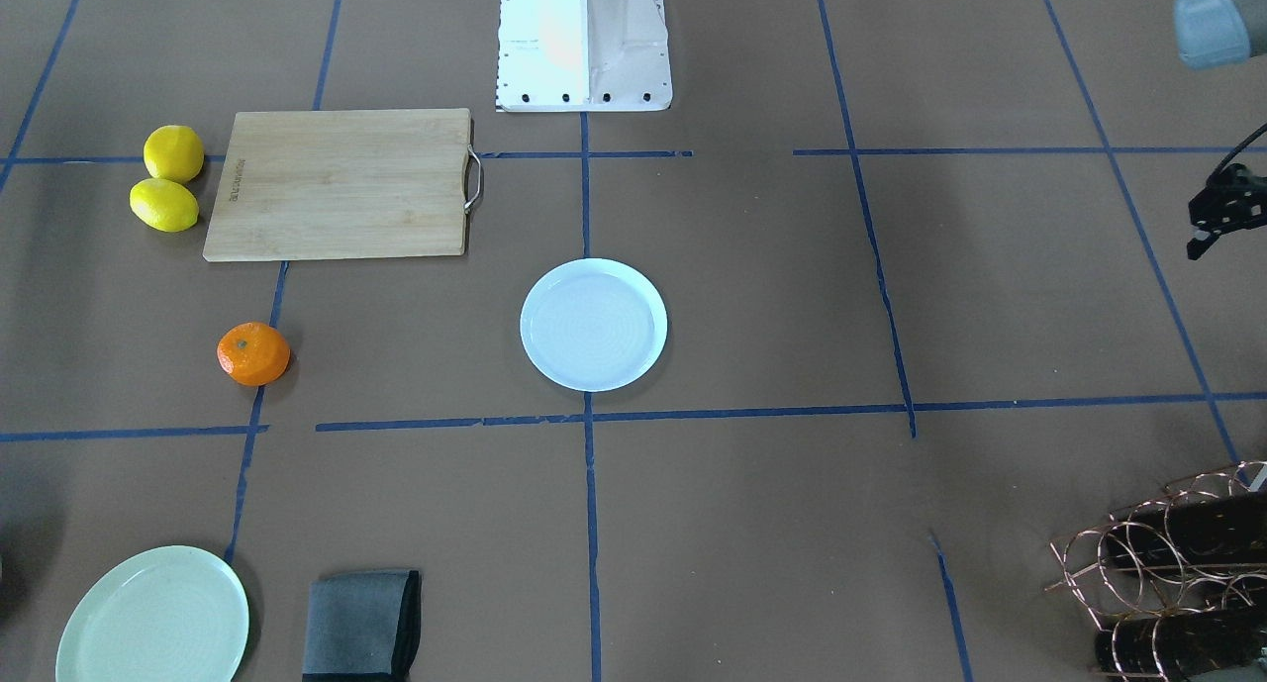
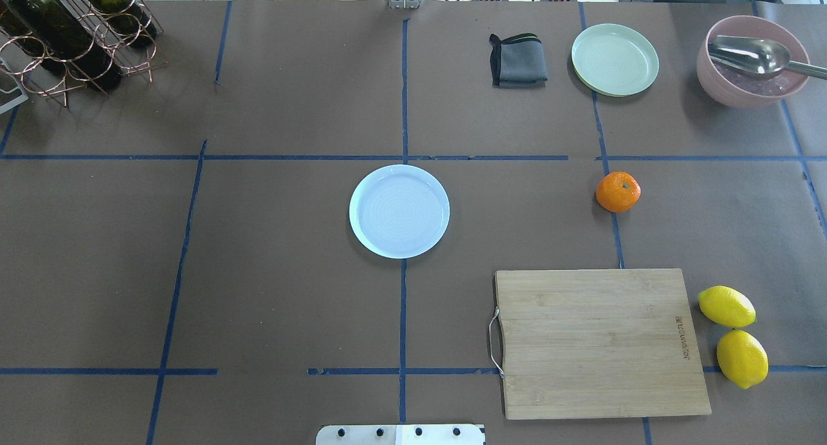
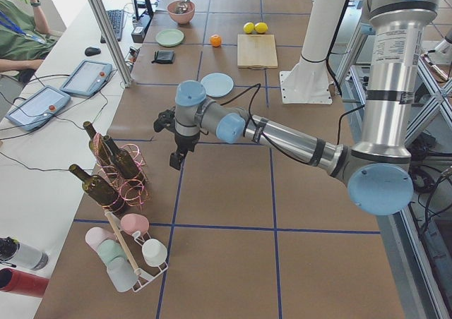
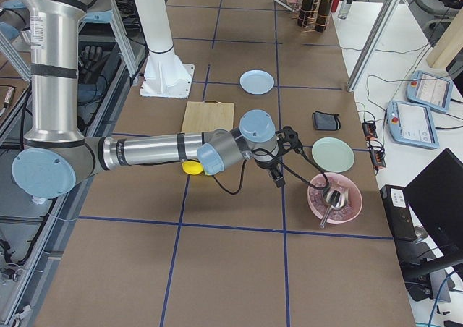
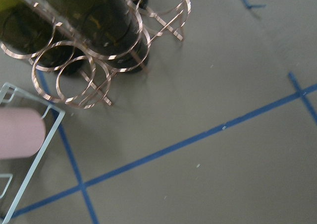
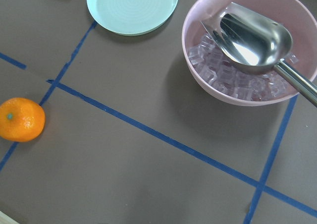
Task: Pick orange to plate
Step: 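Move the right gripper down over the orange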
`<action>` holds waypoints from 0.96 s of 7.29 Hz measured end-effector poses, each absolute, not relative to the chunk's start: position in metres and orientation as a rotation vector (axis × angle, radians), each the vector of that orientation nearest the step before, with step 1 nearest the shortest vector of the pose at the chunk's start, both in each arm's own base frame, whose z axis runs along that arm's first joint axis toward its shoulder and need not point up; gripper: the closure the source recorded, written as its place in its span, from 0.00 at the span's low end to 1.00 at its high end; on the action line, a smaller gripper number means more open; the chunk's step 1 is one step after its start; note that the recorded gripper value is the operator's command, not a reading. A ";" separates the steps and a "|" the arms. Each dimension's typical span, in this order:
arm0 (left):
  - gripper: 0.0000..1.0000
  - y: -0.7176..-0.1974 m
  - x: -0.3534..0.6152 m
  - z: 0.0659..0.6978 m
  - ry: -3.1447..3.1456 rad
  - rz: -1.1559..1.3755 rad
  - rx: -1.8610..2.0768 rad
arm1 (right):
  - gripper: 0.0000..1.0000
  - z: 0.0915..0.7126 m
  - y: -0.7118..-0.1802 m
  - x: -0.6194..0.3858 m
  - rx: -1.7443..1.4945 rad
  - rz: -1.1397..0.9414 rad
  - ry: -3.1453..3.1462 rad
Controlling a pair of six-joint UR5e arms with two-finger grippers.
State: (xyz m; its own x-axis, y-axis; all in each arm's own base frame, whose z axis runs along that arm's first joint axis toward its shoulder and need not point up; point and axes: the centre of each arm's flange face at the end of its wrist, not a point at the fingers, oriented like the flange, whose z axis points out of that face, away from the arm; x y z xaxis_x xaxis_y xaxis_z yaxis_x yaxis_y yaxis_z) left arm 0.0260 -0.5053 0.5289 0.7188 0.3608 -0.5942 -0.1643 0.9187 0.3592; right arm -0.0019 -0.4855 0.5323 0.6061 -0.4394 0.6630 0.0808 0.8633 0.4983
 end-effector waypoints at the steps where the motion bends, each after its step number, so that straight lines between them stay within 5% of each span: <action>1: 0.00 -0.491 -0.009 0.565 0.718 0.243 0.225 | 0.00 0.514 -0.493 -0.022 0.443 -0.312 -0.892; 7: 0.00 -0.418 -0.101 0.637 0.711 0.222 0.132 | 0.00 0.432 -0.513 -0.259 0.344 -0.238 -0.820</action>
State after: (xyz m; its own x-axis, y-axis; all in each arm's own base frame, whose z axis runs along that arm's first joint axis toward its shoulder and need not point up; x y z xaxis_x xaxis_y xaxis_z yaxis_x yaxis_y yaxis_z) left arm -0.1009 -0.4177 0.6374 0.7353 0.2466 -0.6313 -0.1569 0.9681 0.1953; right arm -0.2590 -0.5132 0.4324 0.6604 -0.3374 0.6709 0.0745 0.9184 0.3886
